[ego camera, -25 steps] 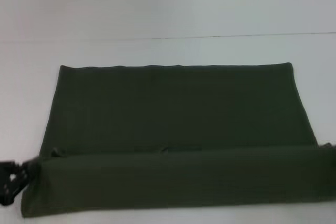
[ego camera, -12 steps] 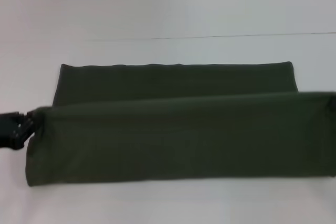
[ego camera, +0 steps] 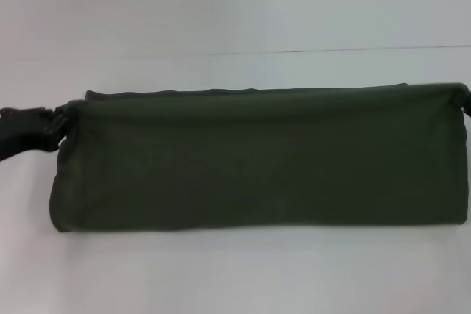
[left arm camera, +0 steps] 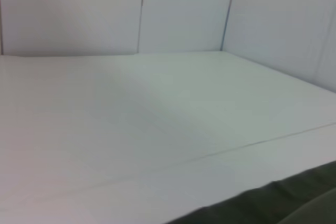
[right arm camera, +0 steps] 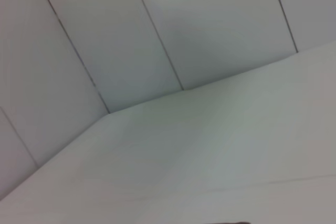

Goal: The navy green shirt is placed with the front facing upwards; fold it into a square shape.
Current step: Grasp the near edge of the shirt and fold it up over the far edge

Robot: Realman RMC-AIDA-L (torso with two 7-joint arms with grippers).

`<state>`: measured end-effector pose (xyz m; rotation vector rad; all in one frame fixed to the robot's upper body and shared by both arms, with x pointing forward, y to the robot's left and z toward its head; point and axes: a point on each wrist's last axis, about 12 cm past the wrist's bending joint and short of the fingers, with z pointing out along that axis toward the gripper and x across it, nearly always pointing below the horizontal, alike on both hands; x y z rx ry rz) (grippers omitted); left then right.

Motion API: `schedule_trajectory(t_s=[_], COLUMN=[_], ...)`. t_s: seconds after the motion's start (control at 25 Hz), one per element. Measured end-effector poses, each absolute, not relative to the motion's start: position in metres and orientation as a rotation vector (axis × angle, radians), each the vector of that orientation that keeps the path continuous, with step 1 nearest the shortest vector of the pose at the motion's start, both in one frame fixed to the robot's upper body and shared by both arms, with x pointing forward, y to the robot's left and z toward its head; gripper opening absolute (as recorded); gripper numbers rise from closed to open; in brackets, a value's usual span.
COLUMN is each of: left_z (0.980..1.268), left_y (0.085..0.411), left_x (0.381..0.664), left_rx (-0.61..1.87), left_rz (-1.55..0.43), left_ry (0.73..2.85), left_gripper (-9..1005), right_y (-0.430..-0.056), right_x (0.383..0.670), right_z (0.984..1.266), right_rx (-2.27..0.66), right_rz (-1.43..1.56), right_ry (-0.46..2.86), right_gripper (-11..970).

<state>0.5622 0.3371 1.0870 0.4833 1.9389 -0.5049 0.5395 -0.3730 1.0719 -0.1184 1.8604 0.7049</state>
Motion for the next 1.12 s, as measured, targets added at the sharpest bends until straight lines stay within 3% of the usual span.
schedule_trajectory(t_s=[0.56,1.12], left_z=[1.097,1.089], left_y=[0.312,0.275], left_x=[0.61,0.64], left_rx=[0.461,0.483], left_rz=[-0.373,-0.251], left_ry=[1.946,2.023], left_gripper=[62,63], right_y=[-0.338,-0.311], right_x=[0.604,0.626], right_z=[1.079,1.064], right_rx=[-0.131,-0.095], right_rz=[0.577,0.468], right_ry=[1.952,2.051], right_gripper=[44,78])
